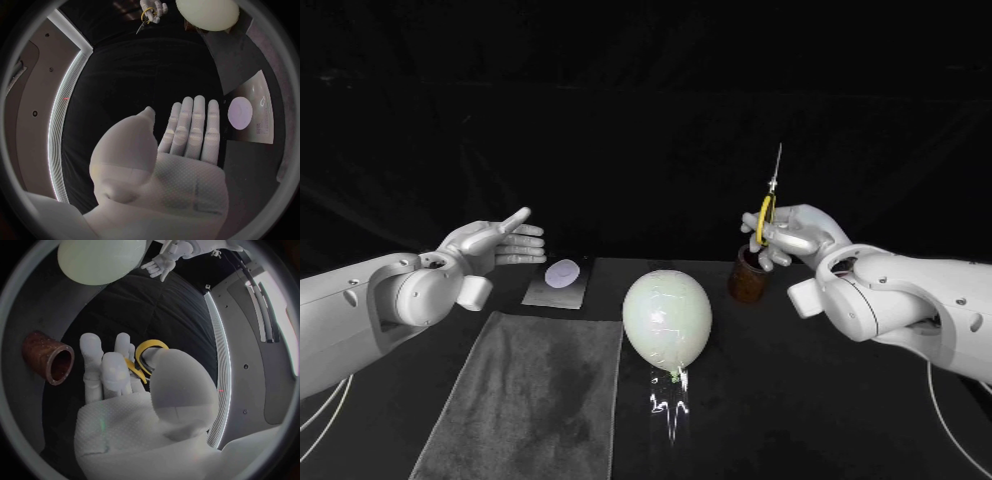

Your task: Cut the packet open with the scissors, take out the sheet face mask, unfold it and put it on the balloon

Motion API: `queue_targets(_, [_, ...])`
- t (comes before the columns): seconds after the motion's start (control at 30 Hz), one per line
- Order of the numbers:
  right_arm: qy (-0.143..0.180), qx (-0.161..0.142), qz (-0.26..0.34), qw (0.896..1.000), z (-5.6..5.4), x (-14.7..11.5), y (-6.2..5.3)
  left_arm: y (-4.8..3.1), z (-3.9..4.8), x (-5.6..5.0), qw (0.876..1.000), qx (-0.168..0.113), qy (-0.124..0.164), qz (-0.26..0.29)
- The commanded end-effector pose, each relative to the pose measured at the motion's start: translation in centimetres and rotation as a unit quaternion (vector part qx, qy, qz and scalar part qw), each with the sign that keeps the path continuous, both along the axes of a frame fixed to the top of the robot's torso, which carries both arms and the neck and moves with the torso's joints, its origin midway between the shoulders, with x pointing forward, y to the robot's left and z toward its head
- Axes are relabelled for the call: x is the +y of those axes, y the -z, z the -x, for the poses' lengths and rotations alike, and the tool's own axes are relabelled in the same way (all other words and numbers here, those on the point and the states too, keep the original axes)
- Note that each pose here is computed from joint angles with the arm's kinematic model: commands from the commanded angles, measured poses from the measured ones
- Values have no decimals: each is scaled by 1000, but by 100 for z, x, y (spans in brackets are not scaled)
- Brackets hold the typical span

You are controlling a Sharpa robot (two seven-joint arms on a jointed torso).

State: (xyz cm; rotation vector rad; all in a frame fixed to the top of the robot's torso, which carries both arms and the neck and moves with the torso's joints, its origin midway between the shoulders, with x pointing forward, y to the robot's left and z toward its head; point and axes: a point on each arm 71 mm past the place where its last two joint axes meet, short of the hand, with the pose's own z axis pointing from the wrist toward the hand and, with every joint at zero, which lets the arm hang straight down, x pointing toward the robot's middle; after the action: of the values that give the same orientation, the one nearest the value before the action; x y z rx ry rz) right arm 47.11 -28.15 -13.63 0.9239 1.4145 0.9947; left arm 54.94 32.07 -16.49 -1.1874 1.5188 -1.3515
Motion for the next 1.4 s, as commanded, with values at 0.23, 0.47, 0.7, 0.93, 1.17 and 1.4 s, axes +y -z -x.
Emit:
queue_targets(0.23, [54, 66, -107, 991, 354, -75, 367, 35, 62, -22, 998, -48, 17, -24])
queue_targets(0.47, [78, 109, -91, 987, 544, -91, 521, 32, 114, -98, 992, -98, 45, -63])
queue_targets(0.7, [66, 144, -76, 985, 660, -82, 617, 54, 165, -147, 989, -114, 52, -73])
queue_targets(0.93, [34, 185, -78, 979, 783, -14, 749, 102, 199, -115, 989, -117, 45, -78])
queue_targets(1.17, [12, 206, -73, 976, 843, 14, 822, 141, 220, -102, 983, -136, 48, -110])
queue_targets(1.4, [-13, 188, -71, 979, 857, 45, 822, 244, 256, -120, 965, -179, 57, -184])
